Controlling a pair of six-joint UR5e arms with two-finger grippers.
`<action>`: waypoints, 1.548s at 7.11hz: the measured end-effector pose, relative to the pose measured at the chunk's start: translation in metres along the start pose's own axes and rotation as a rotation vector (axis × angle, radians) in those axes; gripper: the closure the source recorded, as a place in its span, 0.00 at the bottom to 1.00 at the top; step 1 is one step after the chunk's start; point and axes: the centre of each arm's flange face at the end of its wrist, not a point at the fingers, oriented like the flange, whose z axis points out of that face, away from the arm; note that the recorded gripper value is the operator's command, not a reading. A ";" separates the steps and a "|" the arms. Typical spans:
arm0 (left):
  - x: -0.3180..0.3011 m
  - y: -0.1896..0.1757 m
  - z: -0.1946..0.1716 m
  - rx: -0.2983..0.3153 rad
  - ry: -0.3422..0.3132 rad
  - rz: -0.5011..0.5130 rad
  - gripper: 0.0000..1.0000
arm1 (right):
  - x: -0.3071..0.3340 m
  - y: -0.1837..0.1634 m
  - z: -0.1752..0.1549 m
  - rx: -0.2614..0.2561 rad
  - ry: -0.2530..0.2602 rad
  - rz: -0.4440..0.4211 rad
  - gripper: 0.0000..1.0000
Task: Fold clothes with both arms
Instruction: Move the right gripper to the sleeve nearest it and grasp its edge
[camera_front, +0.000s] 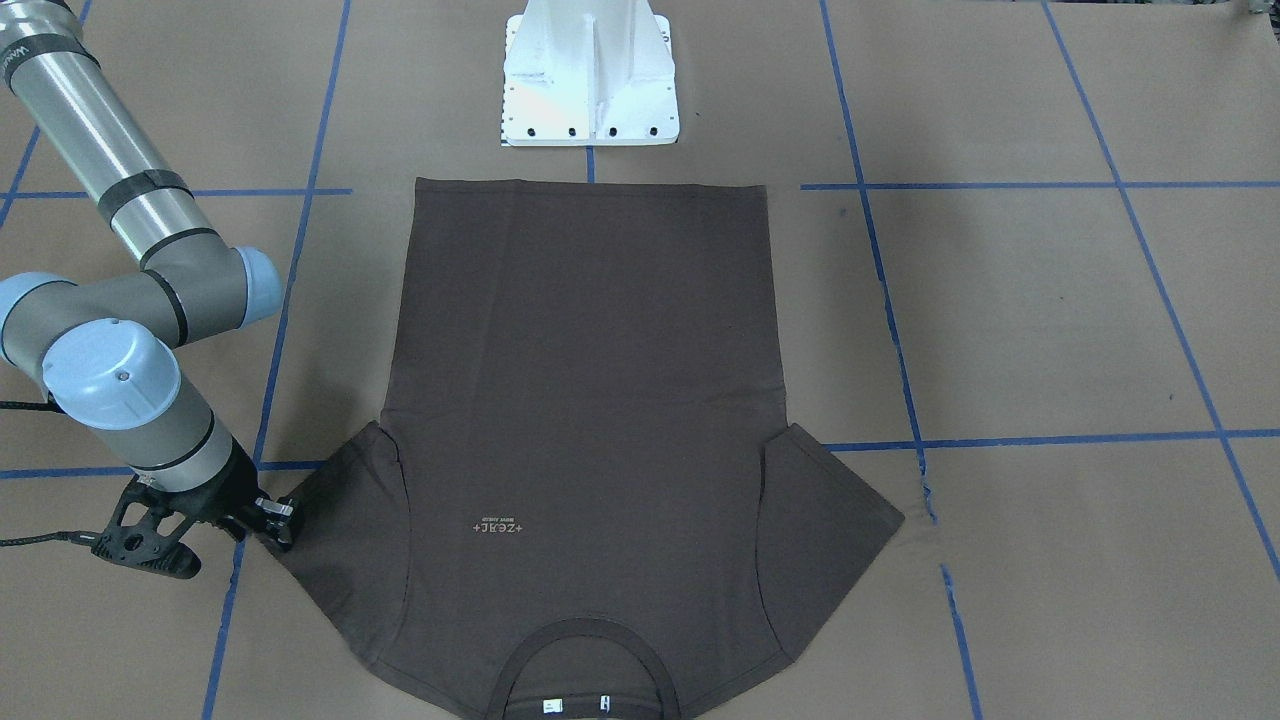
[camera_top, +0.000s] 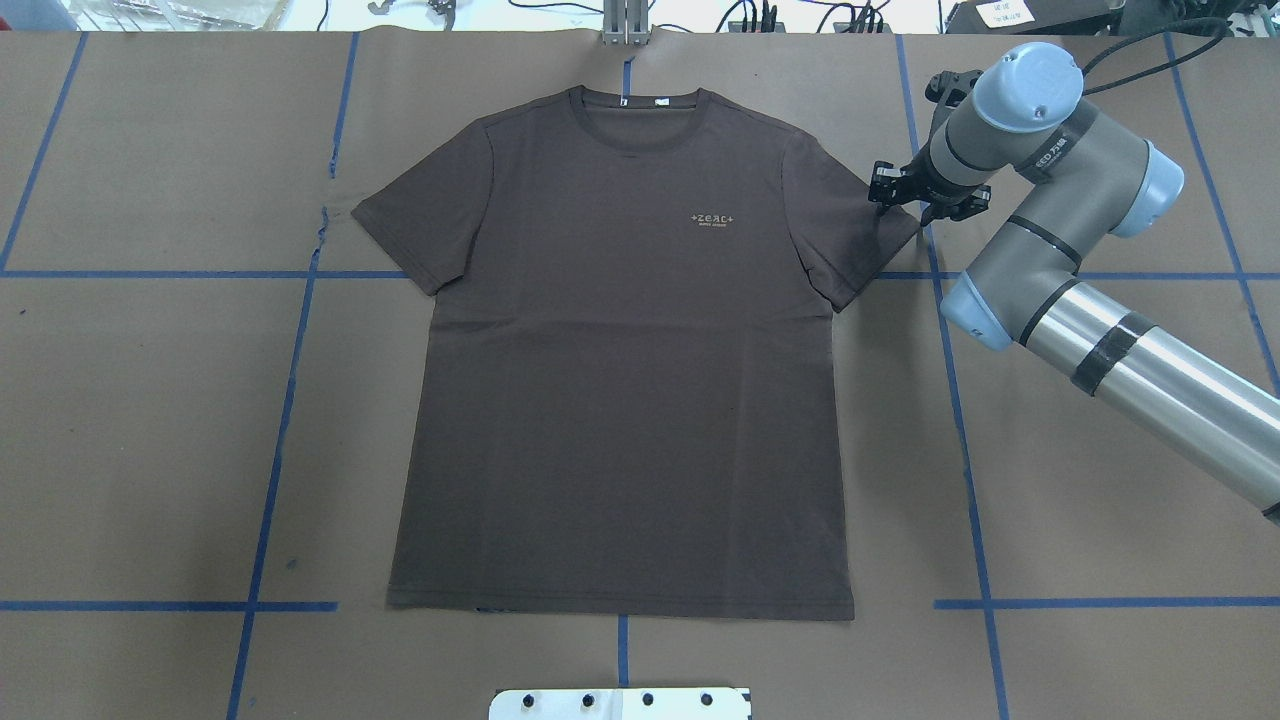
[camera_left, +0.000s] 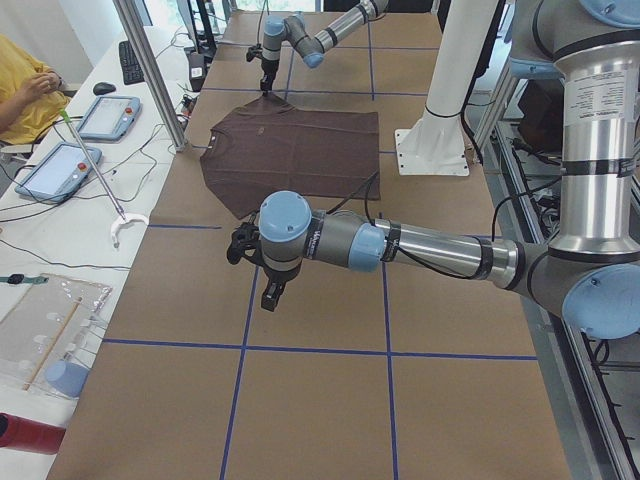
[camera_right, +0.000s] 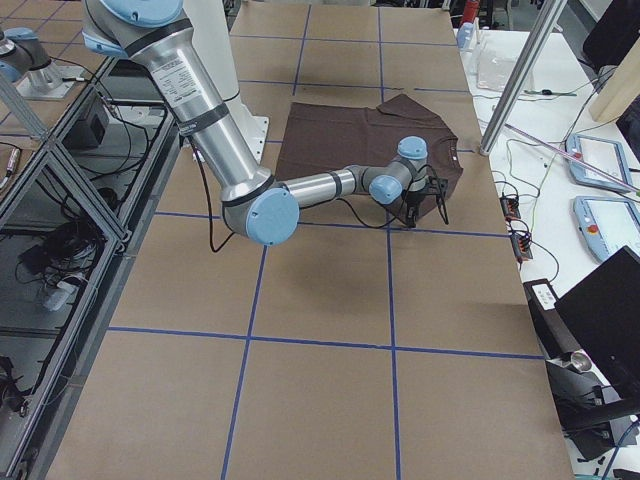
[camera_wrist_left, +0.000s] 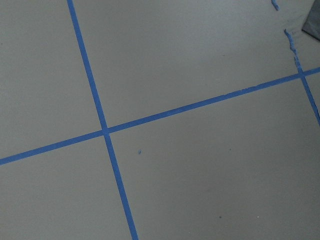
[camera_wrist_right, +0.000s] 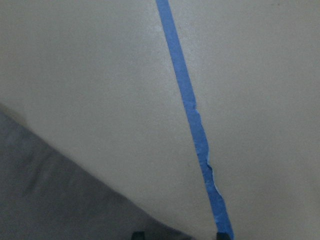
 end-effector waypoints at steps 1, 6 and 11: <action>0.001 0.000 -0.001 0.002 0.000 0.002 0.00 | 0.002 0.000 0.001 0.000 0.002 0.002 0.42; 0.001 0.004 0.000 -0.002 0.001 -0.003 0.00 | 0.005 0.001 0.002 -0.004 0.004 0.009 0.55; 0.003 0.004 -0.002 0.001 0.002 0.001 0.00 | 0.008 0.002 0.004 -0.009 0.007 0.015 0.92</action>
